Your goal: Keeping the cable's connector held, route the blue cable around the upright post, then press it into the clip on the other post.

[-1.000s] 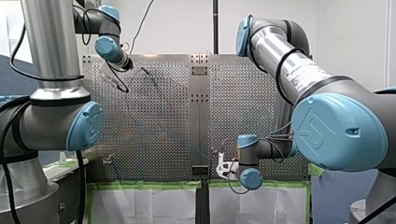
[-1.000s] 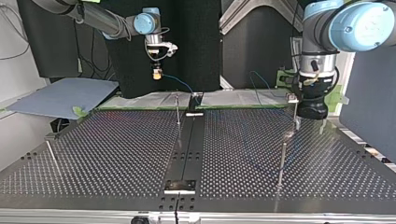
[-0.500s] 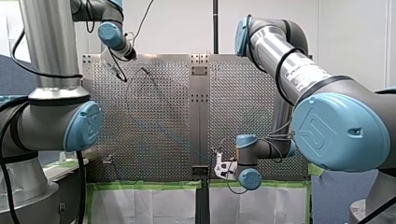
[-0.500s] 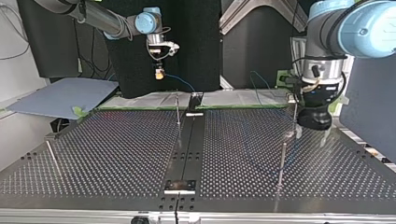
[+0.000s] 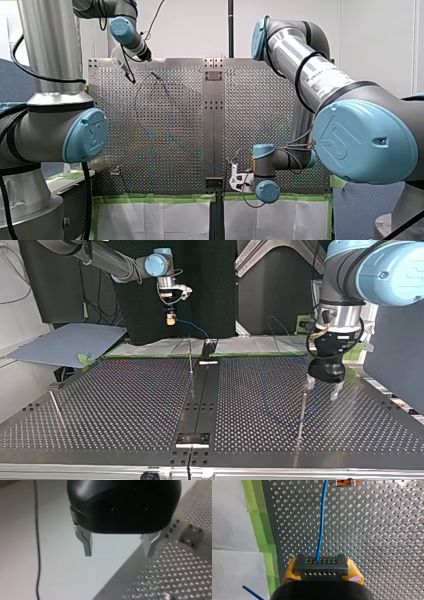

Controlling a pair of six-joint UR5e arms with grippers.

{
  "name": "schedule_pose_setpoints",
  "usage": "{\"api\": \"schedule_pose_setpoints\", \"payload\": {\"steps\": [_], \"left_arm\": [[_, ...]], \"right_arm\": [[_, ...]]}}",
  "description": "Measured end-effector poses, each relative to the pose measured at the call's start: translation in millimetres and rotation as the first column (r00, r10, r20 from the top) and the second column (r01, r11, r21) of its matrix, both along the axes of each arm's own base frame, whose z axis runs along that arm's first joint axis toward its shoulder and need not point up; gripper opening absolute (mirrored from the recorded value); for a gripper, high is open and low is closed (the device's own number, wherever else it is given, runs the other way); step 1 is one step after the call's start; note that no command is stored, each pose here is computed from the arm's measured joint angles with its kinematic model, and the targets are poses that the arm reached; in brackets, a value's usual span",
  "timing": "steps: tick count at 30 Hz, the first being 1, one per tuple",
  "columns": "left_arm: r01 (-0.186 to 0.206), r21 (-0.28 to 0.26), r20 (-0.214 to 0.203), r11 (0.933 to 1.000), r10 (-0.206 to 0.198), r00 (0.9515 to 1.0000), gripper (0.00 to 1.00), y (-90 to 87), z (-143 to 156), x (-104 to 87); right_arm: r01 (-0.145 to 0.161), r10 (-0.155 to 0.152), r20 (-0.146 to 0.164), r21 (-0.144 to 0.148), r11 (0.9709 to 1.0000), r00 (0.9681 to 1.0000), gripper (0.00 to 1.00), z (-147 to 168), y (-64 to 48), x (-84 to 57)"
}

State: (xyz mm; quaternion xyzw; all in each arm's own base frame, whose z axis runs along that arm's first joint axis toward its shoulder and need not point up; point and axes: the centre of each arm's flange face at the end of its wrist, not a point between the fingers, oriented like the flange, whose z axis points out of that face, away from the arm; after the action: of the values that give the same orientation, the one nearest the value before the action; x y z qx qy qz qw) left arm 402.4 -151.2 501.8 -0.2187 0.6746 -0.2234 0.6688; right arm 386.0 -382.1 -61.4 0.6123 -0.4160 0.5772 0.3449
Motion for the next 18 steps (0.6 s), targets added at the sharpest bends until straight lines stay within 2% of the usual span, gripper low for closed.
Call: {"api": "schedule_pose_setpoints", "payload": {"steps": [8,13,18], "left_arm": [[-0.008,0.078,-0.039,0.9969,0.011,0.9992,1.0,-1.6,-12.6,7.0],[-0.006,0.132,-0.048,0.9913,0.013,0.9988,1.0,-1.6,-14.4,7.1],[0.009,0.182,-0.083,0.9833,0.006,0.9965,1.0,-1.6,-17.5,3.5]], "right_arm": [[0.001,-0.001,0.001,0.0,1.0,1.0,0.0,0.0,0.0,-0.2],[0.001,-0.001,0.0,0.001,1.0,1.0,0.0,-0.2,0.2,-0.3],[0.001,-0.001,0.001,0.001,1.0,1.0,0.0,-0.1,0.2,-0.2]]}}
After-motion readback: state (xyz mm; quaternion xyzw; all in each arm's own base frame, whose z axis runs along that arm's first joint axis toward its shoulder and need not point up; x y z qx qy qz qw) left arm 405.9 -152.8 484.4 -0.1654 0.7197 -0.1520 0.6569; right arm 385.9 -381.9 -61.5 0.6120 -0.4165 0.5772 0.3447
